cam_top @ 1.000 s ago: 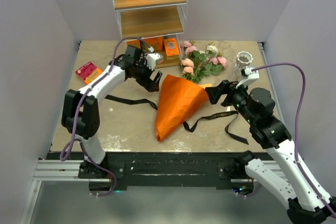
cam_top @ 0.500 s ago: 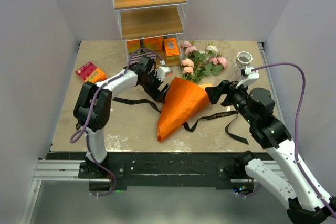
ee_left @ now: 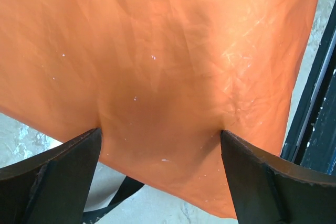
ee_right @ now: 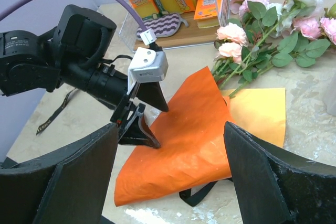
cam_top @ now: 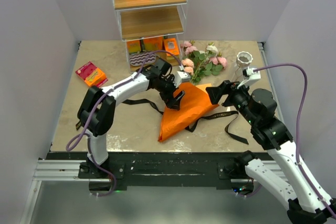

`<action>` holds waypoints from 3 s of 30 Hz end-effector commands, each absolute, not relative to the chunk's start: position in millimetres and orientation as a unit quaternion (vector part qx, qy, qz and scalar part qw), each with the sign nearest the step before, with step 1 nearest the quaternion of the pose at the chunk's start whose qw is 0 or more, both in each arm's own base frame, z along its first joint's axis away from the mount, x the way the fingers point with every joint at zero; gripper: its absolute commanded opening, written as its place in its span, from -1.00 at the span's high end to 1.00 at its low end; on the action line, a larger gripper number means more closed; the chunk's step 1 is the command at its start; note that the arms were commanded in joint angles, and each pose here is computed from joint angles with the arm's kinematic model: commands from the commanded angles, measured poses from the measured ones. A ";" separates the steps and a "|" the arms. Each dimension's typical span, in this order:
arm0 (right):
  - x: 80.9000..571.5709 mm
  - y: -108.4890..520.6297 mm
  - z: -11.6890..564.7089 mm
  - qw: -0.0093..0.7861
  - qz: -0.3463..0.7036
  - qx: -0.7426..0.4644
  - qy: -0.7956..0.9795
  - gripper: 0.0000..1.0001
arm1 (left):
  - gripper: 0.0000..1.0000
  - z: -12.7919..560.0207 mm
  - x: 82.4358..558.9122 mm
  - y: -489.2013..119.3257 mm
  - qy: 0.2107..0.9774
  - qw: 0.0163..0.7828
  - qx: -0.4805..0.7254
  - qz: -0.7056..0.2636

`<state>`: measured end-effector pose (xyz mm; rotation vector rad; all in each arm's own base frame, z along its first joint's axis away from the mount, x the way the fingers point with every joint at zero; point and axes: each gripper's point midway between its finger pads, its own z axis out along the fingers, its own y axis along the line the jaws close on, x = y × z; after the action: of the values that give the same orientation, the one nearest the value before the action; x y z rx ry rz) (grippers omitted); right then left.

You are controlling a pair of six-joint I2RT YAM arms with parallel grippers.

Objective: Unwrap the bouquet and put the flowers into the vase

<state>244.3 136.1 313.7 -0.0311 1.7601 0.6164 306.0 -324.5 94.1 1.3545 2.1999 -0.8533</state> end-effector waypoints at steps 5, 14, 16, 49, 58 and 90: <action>241.3 135.8 330.4 0.608 0.273 -0.017 0.745 -0.69 | -0.99 108.7 317.9 -296.4 0.797 0.233 0.468 -0.303; 241.4 133.4 325.6 0.606 0.266 -0.015 0.750 -0.69 | -0.99 104.9 306.1 -281.9 0.827 0.210 0.453 -0.259; 241.2 133.6 326.3 0.606 0.266 -0.016 0.749 -0.69 | -0.99 95.4 289.2 -281.4 0.831 0.170 0.450 -0.280; 245.0 138.3 342.1 0.614 0.274 -0.023 0.740 -0.68 | -0.98 160.6 261.5 -326.5 0.769 0.133 0.419 -0.463; 239.1 136.4 364.5 0.626 0.283 -0.022 0.727 -0.69 | -0.99 161.0 242.4 -341.4 0.755 0.131 0.438 -0.470; 229.8 134.0 379.4 0.635 0.299 -0.015 0.712 -0.68 | -0.98 131.1 261.7 -352.3 0.788 0.153 0.434 -0.408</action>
<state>236.7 133.7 358.2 -0.0294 1.6861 0.6466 262.1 -328.6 100.1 1.2136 2.3649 -1.0889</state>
